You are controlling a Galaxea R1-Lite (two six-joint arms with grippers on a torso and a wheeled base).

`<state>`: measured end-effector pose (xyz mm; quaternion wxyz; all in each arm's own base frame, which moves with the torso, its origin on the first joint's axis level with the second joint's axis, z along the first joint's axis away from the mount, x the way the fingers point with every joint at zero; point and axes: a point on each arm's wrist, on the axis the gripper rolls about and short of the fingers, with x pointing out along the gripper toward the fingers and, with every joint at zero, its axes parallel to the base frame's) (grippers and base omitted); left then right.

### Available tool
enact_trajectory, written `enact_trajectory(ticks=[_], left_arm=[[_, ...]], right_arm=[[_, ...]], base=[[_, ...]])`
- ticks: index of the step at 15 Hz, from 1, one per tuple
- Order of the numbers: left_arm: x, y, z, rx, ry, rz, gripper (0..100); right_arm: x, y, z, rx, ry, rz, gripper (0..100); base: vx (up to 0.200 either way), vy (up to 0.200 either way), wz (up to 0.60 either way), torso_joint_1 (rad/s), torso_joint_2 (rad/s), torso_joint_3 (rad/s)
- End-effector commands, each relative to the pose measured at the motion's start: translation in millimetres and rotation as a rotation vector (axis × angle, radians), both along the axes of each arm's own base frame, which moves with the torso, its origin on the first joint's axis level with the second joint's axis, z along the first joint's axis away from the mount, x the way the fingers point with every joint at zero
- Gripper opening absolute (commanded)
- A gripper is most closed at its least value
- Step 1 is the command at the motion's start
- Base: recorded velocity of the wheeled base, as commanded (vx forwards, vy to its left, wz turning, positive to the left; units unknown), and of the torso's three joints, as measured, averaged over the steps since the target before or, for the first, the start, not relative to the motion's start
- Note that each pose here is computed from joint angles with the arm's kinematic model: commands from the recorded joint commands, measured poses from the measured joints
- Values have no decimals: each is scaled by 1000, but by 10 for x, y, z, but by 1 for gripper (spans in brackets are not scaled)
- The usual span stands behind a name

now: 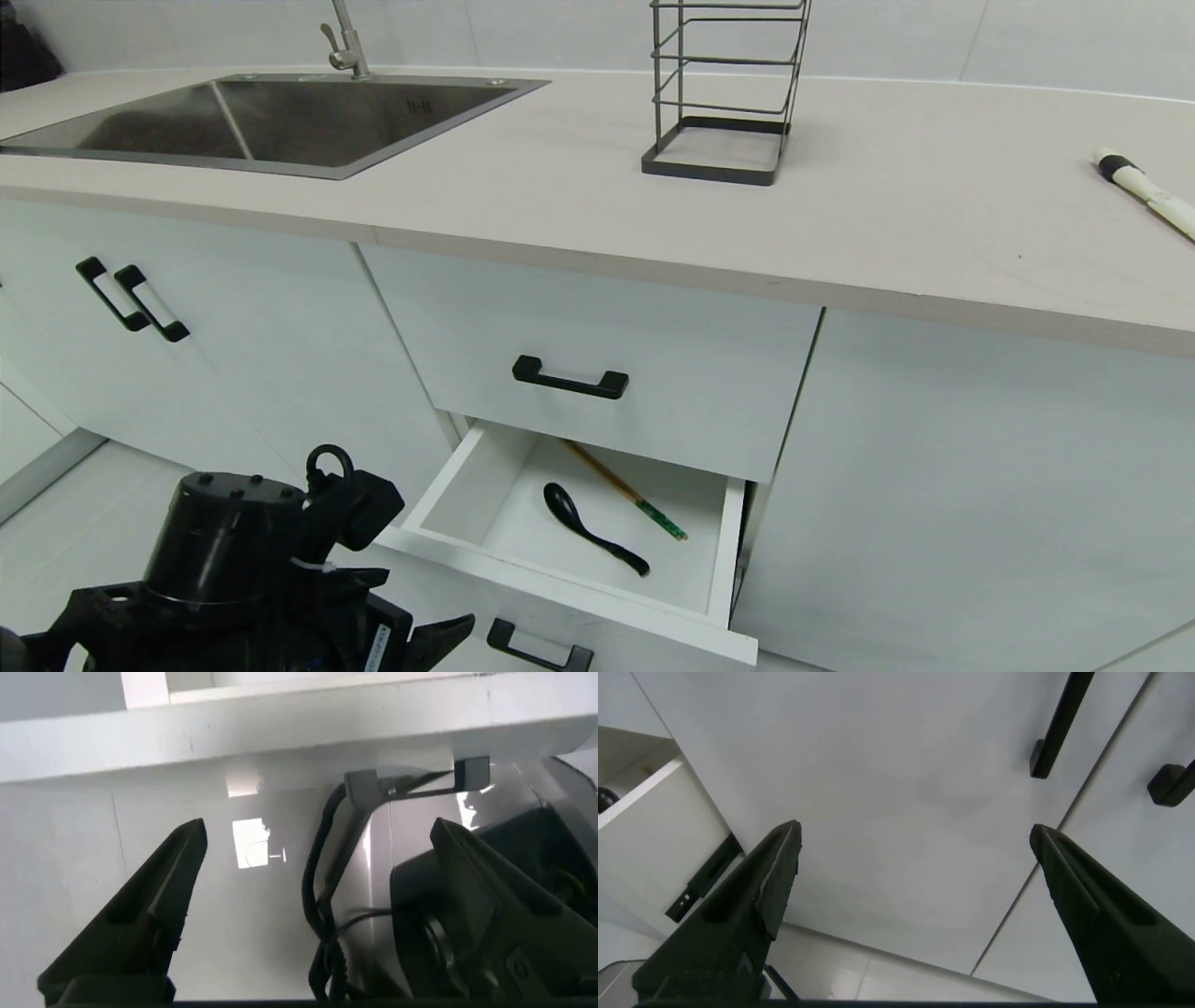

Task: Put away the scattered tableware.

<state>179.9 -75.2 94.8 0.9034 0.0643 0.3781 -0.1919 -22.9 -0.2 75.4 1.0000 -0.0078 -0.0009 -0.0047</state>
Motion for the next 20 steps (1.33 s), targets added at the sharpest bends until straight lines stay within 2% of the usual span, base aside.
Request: enact_trajectory(ticks=[1, 8, 11, 12, 13, 15, 18, 20], left_arm=[[45, -19, -40, 1, 5, 0, 100], [179, -75, -149, -5, -14, -1, 100], [336, -135, -229, -13, -63, 11, 100], [336, -135, -229, -13, -63, 11, 100], [408, -165, -256, -27, -98, 15, 100], [465, -188, -252, -37, -122, 15, 100], [557, -226, -201, -49, -152, 15, 100], [600, -240, -211, -49, -152, 17, 100]], right_arm=[[1, 0, 0, 0, 2, 0, 100], [1, 0, 0, 0, 2, 0, 100], [1, 0, 0, 0, 2, 0, 100], [1, 0, 0, 0, 2, 0, 100], [1, 0, 0, 0, 2, 0, 100], [1, 0, 0, -1, 2, 0, 100], [1, 0, 0, 0, 2, 0, 100], [1, 0, 0, 0, 2, 0, 100]], base=[[0, 0, 0, 0, 0, 0], [0, 0, 0, 0, 0, 0], [0, 0, 0, 0, 0, 0], [0, 0, 0, 0, 0, 0], [0, 0, 0, 0, 0, 0], [0, 0, 0, 0, 0, 0], [0, 0, 0, 0, 0, 0], [0, 0, 0, 0, 0, 0]])
